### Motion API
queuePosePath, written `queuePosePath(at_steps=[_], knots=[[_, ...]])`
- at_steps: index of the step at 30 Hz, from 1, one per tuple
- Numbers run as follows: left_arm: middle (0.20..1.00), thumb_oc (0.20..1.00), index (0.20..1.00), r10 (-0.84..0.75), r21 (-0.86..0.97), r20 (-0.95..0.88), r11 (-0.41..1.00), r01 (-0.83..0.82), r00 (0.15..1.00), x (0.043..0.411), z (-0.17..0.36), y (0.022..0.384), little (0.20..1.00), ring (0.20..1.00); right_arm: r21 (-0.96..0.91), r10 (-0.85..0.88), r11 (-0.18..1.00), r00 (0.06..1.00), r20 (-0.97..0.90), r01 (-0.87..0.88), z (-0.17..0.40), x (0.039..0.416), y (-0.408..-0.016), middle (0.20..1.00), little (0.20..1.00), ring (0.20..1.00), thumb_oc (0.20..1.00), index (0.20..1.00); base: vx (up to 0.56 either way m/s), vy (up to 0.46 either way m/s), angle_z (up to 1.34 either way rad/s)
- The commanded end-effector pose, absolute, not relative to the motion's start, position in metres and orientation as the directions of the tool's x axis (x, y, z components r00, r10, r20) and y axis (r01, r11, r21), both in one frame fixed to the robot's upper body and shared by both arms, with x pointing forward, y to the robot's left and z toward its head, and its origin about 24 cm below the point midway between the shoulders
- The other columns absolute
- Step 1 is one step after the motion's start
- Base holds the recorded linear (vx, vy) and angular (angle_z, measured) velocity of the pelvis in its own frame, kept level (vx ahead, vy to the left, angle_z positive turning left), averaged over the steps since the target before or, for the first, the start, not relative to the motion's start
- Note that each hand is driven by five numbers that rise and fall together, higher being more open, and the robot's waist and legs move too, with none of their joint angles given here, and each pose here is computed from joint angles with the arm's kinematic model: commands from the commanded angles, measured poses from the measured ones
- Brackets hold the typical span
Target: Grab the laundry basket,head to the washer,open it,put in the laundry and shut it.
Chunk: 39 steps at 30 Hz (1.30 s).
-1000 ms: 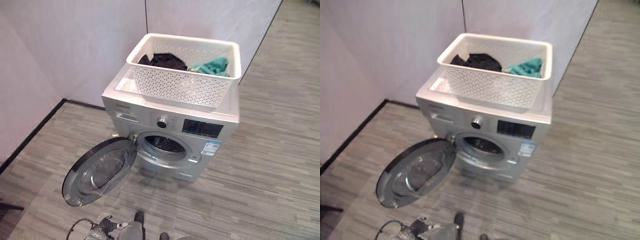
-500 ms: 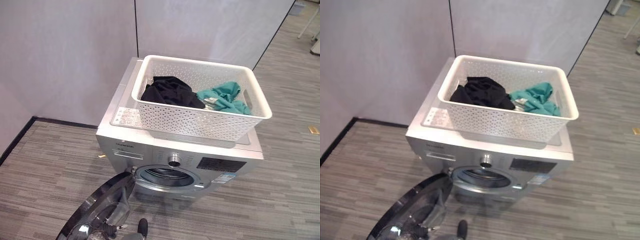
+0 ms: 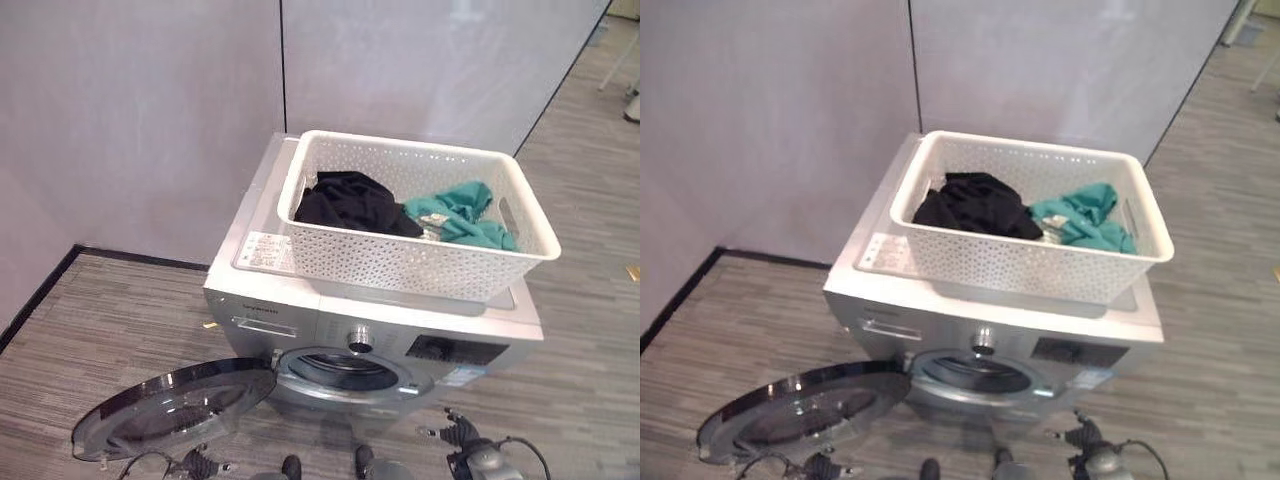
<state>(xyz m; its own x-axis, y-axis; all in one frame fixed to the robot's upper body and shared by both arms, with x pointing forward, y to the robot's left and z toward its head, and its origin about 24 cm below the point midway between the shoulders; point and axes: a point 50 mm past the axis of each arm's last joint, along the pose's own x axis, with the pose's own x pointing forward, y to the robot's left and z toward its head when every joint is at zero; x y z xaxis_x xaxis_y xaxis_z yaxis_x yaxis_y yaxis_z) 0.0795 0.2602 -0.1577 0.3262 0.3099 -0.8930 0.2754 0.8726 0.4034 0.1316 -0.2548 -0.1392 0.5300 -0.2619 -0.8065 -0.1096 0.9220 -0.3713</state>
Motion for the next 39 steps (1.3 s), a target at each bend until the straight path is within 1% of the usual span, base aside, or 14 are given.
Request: queuePosePath(at_steps=[1, 9, 14, 17, 19, 24, 27, 28, 31, 33, 34, 35, 36, 39], knots=[[1.000, 1.000, 1.000, 0.310, 0.419, -0.874, 0.870, 0.259, 0.375, 0.100, -0.154, 0.259, 1.000, 1.000, -0.489, -0.385, 0.871, 0.569, -0.726, -0.034, -0.119, 0.136, -0.299, 1.000, 1.000, 1.000, 1.000, 1.000, 0.02, -0.112, 0.26], [1.000, 1.000, 1.000, 0.276, 0.397, -0.884, 0.869, 0.295, 0.377, 0.099, -0.157, 0.248, 1.000, 1.000, -0.488, -0.434, 0.873, 0.489, -0.756, 0.020, -0.125, 0.110, -0.308, 1.000, 1.000, 1.000, 1.000, 1.000, 0.03, -0.061, 0.17], [1.000, 1.000, 1.000, 0.282, 0.407, -0.878, 0.865, 0.293, 0.387, 0.101, -0.156, 0.250, 1.000, 1.000, -0.492, -0.453, 0.867, 0.539, -0.710, 0.080, -0.116, 0.121, -0.314, 1.000, 1.000, 1.000, 1.000, 1.000, 0.01, -0.012, 0.06], [1.000, 1.000, 1.000, 0.295, 0.411, -0.877, 0.870, 0.273, 0.379, 0.097, -0.156, 0.253, 1.000, 1.000, -0.527, -0.504, 0.838, 0.564, -0.654, 0.138, -0.102, 0.119, -0.334, 1.000, 1.000, 1.000, 1.000, 1.000, -0.01, 0.003, -0.06], [1.000, 1.000, 1.000, 0.291, 0.402, -0.880, 0.877, 0.264, 0.375, 0.098, -0.156, 0.254, 1.000, 1.000, -0.591, -0.571, 0.797, 0.468, -0.675, 0.120, -0.098, 0.096, -0.362, 1.000, 1.000, 1.000, 1.000, 1.000, -0.04, -0.004, -0.04], [1.000, 1.000, 1.000, 0.295, 0.387, -0.893, 0.888, 0.249, 0.339, 0.089, -0.157, 0.259, 1.000, 1.000, -0.681, -0.676, 0.719, 0.364, -0.641, 0.139, -0.077, 0.069, -0.404, 1.000, 1.000, 1.000, 1.000, 1.000, 0.01, 0.001, -0.01], [1.000, 1.000, 1.000, 0.293, 0.377, -0.900, 0.894, 0.242, 0.323, 0.083, -0.157, 0.261, 1.000, 1.000, -0.727, -0.737, 0.656, 0.373, -0.563, 0.200, -0.051, 0.072, -0.430, 1.000, 1.000, 1.000, 1.000, 1.000, 0.03, 0.015, -0.08], [1.000, 1.000, 1.000, 0.296, 0.374, -0.901, 0.900, 0.222, 0.317, 0.080, -0.158, 0.261, 1.000, 1.000, -0.681, -0.789, 0.607, 0.410, -0.457, 0.410, -0.024, 0.085, -0.447, 1.000, 1.000, 1.000, 1.000, 1.000, 0.03, 0.019, -0.17], [1.000, 1.000, 1.000, 0.297, 0.365, -0.903, 0.912, 0.188, 0.311, 0.075, -0.160, 0.256, 1.000, 1.000, -0.390, -0.844, 0.536, 0.481, -0.237, 0.749, 0.013, 0.103, -0.455, 1.000, 1.000, 1.000, 1.000, 1.000, 0.04, 0.025, -0.10], [1.000, 1.000, 1.000, 0.288, 0.360, -0.906, 0.909, 0.211, 0.309, 0.071, -0.161, 0.253, 1.000, 1.000, -0.407, -0.843, 0.498, 0.537, -0.023, 0.766, 0.057, 0.120, -0.459, 1.000, 1.000, 1.000, 1.000, 1.000, 0.03, 0.035, -0.05], [1.000, 1.000, 1.000, 0.274, 0.351, -0.912, 0.906, 0.235, 0.306, 0.069, -0.163, 0.250, 1.000, 1.000, -0.383, -0.793, 0.475, 0.574, 0.204, 0.792, 0.112, 0.143, -0.460, 1.000, 1.000, 1.000, 1.000, 1.000, 0.00, 0.031, -0.03], [1.000, 1.000, 1.000, 0.273, 0.350, -0.912, 0.906, 0.236, 0.306, 0.069, -0.163, 0.249, 1.000, 1.000, -0.384, -0.794, 0.473, 0.573, 0.204, 0.793, 0.112, 0.142, -0.460, 1.000, 1.000, 1.000, 1.000, 1.000, 0.03, 0.042, 0.01], [1.000, 1.000, 1.000, 0.265, 0.341, -0.918, 0.907, 0.246, 0.295, 0.064, -0.164, 0.249, 1.000, 1.000, -0.397, -0.681, 0.469, 0.610, 0.405, 0.789, 0.169, 0.164, -0.452, 1.000, 1.000, 1.000, 1.000, 1.000, 0.00, 0.000, 0.00], [1.000, 1.000, 1.000, 0.261, 0.337, -0.921, 0.907, 0.252, 0.290, 0.062, -0.164, 0.249, 1.000, 1.000, -0.422, -0.567, 0.477, 0.637, 0.522, 0.771, 0.206, 0.182, -0.437, 1.000, 1.000, 1.000, 1.000, 1.000, 0.02, 0.016, 0.06]])
